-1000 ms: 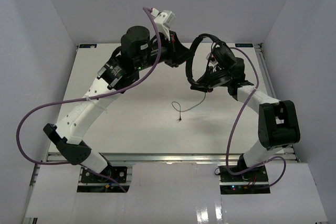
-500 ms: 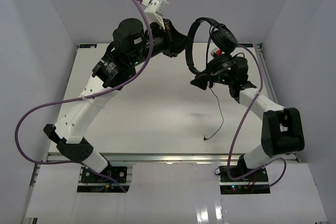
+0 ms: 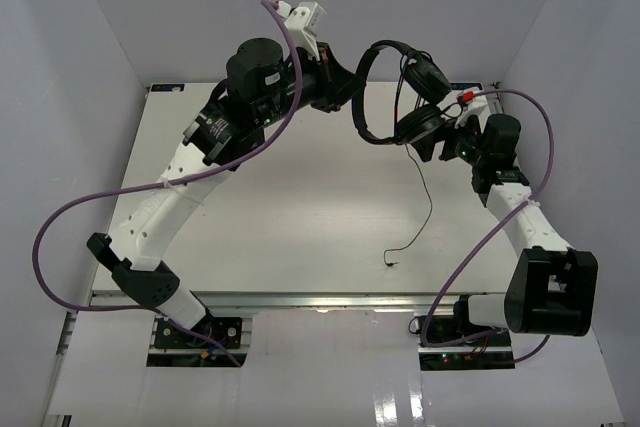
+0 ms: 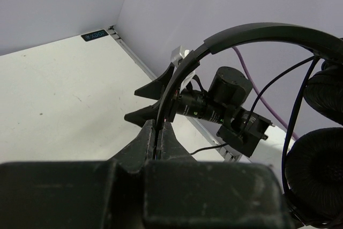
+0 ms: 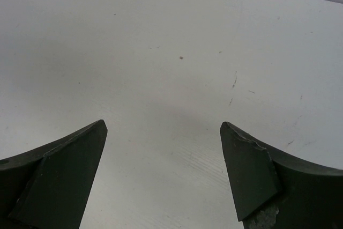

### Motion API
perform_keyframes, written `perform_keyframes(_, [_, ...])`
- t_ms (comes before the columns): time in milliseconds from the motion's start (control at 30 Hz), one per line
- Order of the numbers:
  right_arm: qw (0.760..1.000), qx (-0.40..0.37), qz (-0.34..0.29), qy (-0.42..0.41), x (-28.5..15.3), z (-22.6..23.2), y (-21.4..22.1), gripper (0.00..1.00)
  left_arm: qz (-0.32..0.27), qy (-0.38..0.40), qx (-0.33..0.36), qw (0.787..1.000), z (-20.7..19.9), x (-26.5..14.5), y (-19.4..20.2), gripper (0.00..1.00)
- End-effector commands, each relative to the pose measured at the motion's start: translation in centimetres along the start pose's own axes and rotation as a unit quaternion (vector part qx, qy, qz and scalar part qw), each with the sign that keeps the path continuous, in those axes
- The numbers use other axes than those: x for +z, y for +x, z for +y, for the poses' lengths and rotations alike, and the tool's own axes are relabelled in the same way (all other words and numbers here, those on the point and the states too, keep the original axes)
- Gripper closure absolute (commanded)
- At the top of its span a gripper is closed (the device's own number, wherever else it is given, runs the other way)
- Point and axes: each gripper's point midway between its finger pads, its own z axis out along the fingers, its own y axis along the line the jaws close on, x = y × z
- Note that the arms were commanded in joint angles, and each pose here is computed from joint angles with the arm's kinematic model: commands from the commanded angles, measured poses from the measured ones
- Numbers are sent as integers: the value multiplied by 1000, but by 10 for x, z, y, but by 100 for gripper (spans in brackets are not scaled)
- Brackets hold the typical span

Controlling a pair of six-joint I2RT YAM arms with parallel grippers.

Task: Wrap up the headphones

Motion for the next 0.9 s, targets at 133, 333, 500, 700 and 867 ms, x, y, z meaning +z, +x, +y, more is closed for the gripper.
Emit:
perform_keyframes(133, [998,-43,-32,-35,-9,1,-23,10,-30,12,4,999,-13,-17,-21,100])
perform_keyframes(333, [983,-67,-77,-155,-36,33,-50,10,-32,8,9,999,-12,-19,-24,100])
perform_keyframes(500, [947,-114,-103,-283,-72,87,-51,10,-33,1,12,999,-10,-21,-24,100])
perform_keyframes(700, [935,-103,-100,-324,-98,113,-64,10,-33,-10,13,999,-5,-24,-22,100])
perform_keyframes(867, [926,-96,-87,-355,-110,127,-64,9,-33,-8,11,999,-6,-23,-22,100])
